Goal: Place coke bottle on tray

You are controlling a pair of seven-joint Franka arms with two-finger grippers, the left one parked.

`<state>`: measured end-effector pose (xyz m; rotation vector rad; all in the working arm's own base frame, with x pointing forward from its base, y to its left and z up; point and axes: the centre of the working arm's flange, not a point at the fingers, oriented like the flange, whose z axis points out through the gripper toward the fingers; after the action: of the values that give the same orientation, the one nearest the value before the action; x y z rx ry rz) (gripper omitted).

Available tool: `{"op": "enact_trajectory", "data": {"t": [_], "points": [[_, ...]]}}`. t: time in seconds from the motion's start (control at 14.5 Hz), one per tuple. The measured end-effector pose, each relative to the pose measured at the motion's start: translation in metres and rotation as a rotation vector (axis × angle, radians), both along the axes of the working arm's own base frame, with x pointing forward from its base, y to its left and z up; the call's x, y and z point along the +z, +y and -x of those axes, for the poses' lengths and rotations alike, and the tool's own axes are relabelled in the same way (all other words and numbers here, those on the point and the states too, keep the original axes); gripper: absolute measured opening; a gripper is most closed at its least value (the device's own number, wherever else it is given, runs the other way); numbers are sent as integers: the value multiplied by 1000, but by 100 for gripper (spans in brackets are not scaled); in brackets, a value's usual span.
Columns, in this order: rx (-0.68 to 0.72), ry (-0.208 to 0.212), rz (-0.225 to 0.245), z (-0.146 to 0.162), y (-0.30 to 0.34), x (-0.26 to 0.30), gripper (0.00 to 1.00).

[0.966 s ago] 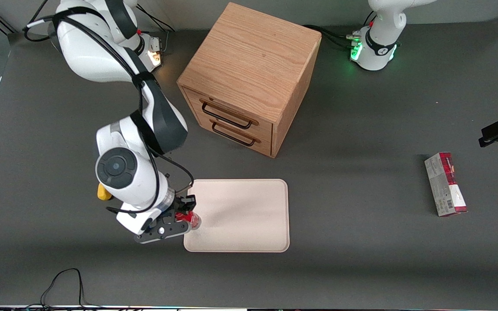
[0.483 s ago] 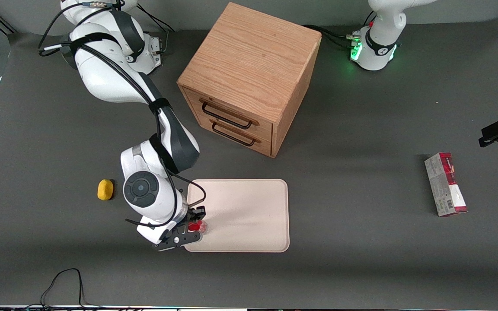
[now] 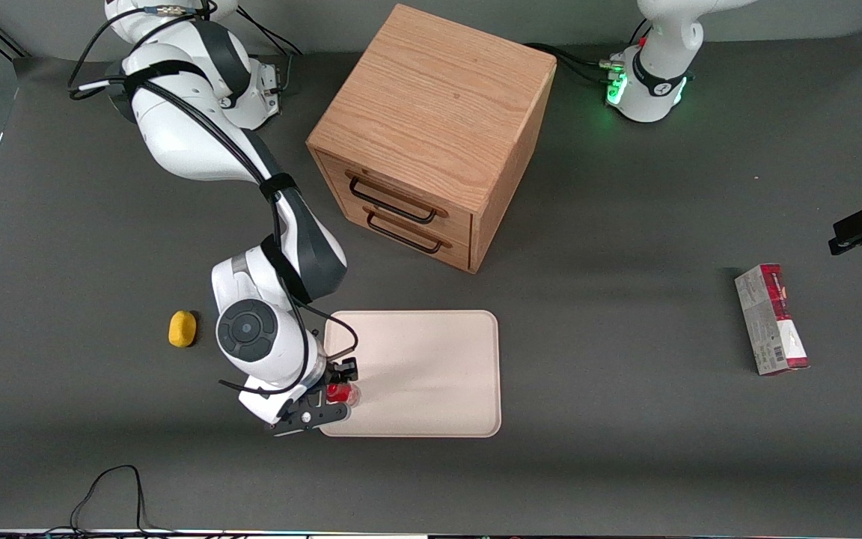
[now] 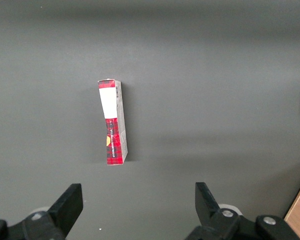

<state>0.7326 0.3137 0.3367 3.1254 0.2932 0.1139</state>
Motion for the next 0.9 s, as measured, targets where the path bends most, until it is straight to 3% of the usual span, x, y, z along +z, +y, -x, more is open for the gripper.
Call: {"op": "enact_trajectory", "data": {"t": [0.14, 0.21, 0.69, 0.9], "points": [[-7, 33, 20, 8, -6, 31, 94], [-14, 49, 34, 13, -12, 53, 100], [-76, 214, 165, 88, -73, 218, 100], [-118, 236, 190, 110, -105, 255, 100]]}}
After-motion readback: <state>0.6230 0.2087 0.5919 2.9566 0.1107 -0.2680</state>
